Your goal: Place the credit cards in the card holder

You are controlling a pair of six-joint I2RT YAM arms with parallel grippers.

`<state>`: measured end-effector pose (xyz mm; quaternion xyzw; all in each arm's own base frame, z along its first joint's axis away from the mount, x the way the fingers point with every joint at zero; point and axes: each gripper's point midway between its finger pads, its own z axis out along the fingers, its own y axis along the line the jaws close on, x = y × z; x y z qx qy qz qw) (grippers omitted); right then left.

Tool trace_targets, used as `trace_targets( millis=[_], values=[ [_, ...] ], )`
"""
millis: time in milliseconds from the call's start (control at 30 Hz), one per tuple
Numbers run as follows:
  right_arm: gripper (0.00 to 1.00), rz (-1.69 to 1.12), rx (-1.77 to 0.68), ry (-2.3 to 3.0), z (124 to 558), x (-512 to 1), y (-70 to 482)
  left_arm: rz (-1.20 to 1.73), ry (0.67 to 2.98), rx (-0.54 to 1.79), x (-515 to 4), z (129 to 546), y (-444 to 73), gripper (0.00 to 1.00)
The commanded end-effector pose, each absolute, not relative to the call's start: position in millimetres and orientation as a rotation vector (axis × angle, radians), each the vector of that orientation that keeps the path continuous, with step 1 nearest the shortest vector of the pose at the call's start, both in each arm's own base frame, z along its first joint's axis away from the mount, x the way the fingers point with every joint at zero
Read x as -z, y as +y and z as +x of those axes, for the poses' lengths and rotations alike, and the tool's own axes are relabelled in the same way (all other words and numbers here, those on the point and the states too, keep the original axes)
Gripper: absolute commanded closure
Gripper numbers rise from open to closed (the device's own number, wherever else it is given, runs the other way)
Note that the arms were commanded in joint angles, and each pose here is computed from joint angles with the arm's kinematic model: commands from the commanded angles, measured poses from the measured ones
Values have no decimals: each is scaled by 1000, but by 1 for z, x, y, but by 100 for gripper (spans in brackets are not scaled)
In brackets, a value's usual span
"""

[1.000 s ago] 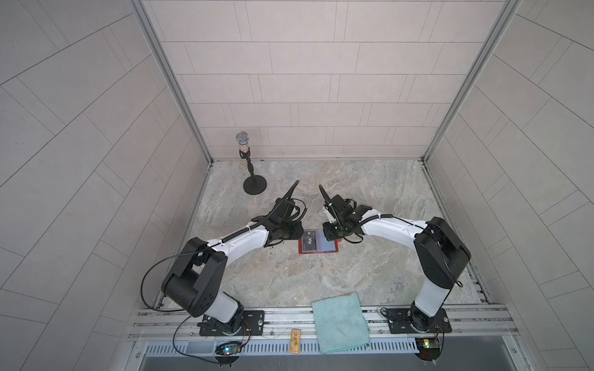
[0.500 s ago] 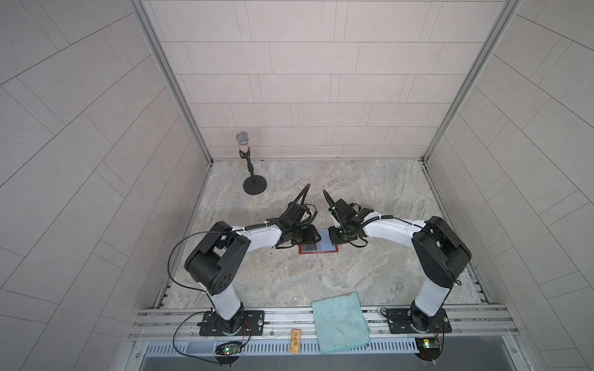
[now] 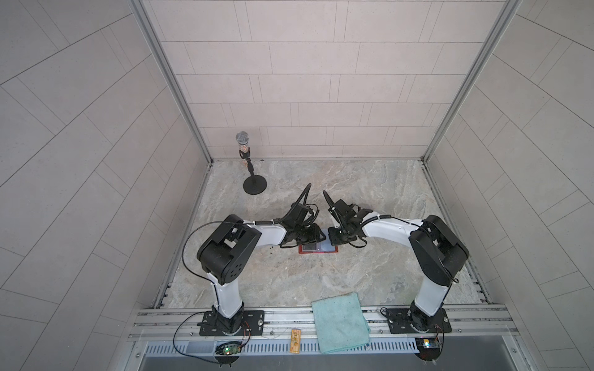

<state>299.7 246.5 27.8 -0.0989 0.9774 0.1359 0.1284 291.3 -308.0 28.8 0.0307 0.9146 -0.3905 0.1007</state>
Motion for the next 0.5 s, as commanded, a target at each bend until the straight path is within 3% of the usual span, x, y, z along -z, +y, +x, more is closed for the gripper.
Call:
trace_targets(
  millis=[0,233,467],
  values=[
    [92,-276,-406,2877,293,-14,247,82,2720,1158,-22,289,-315,69],
    [91,-272,-388,2843,297,-27,244,76,2709,1125,-26,289,-310,98],
    [86,-270,-325,2804,301,-43,233,76,2680,1066,-35,291,-301,100]
  ],
)
